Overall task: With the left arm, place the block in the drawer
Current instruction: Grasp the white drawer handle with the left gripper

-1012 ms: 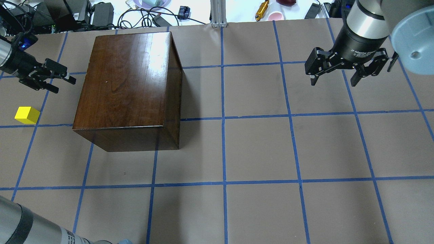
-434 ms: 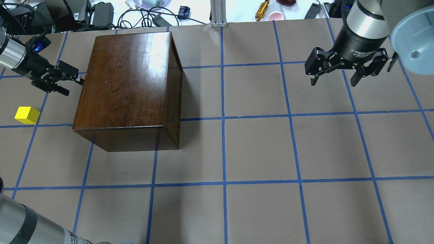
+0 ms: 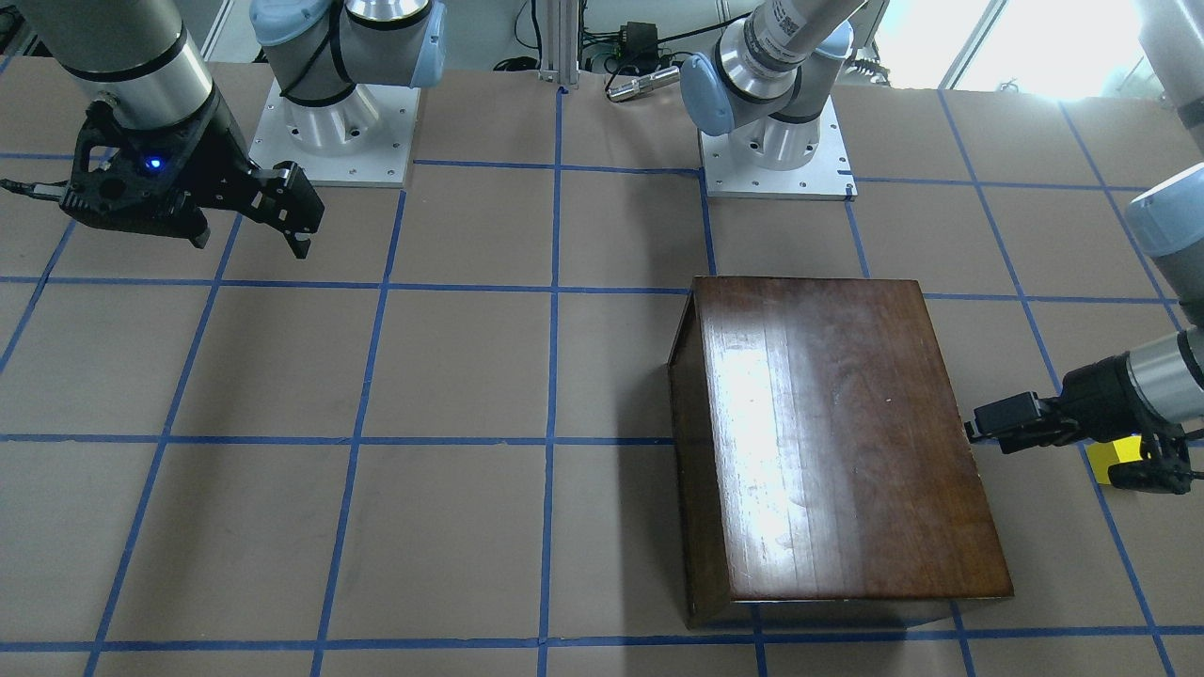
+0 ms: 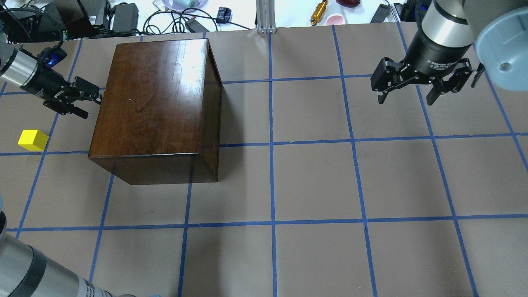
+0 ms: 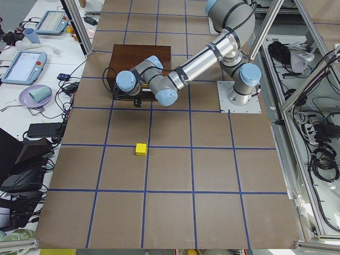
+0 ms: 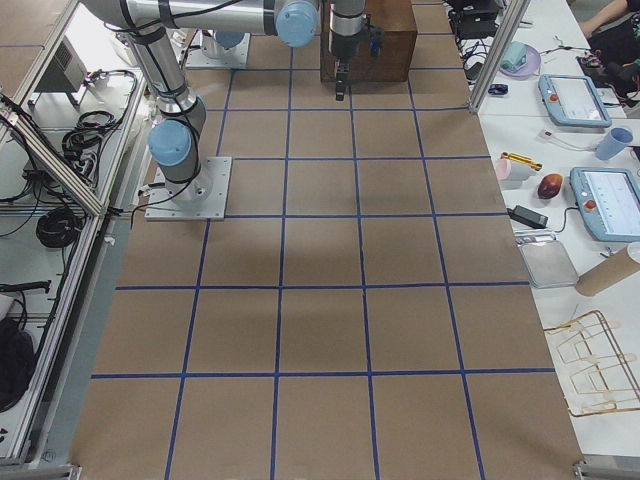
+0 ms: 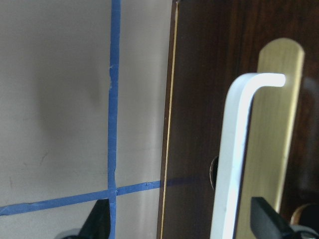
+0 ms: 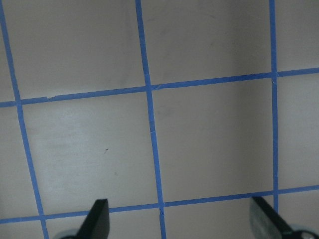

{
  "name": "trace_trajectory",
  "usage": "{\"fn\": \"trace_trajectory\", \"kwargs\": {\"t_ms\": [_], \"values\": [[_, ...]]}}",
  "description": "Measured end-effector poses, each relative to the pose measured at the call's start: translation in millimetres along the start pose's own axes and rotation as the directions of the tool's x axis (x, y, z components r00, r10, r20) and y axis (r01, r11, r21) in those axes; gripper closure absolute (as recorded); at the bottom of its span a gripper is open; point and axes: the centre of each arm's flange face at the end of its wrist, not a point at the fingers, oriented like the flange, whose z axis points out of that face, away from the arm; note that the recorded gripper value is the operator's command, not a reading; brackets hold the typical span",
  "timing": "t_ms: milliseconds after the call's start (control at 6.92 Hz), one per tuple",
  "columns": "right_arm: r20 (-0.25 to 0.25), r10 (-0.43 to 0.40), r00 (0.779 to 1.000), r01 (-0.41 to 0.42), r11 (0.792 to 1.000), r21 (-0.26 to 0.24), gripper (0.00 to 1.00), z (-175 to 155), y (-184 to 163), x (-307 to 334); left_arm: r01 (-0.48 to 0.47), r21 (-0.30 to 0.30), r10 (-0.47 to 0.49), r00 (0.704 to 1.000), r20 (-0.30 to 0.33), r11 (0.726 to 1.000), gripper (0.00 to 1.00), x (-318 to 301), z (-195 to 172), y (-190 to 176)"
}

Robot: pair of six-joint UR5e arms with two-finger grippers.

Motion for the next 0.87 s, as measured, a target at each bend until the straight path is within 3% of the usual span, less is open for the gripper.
{"fn": "trace_trajectory", "kwargs": {"t_ms": [289, 867], "values": [[0.0, 0.0, 1.0, 0.0, 1.0, 0.0, 0.0, 0.0, 0.0, 0.0, 0.006, -0.012, -0.006, 1.0, -0.007, 1.0, 0.17, -5.1, 8.5, -2.6], [0.0, 0.0, 1.0, 0.0, 1.0, 0.0, 0.0, 0.1, 0.0, 0.0, -0.009, 0.007, 0.009, 1.0, 0.008, 1.0, 0.17, -6.8, 1.1, -6.4]]}}
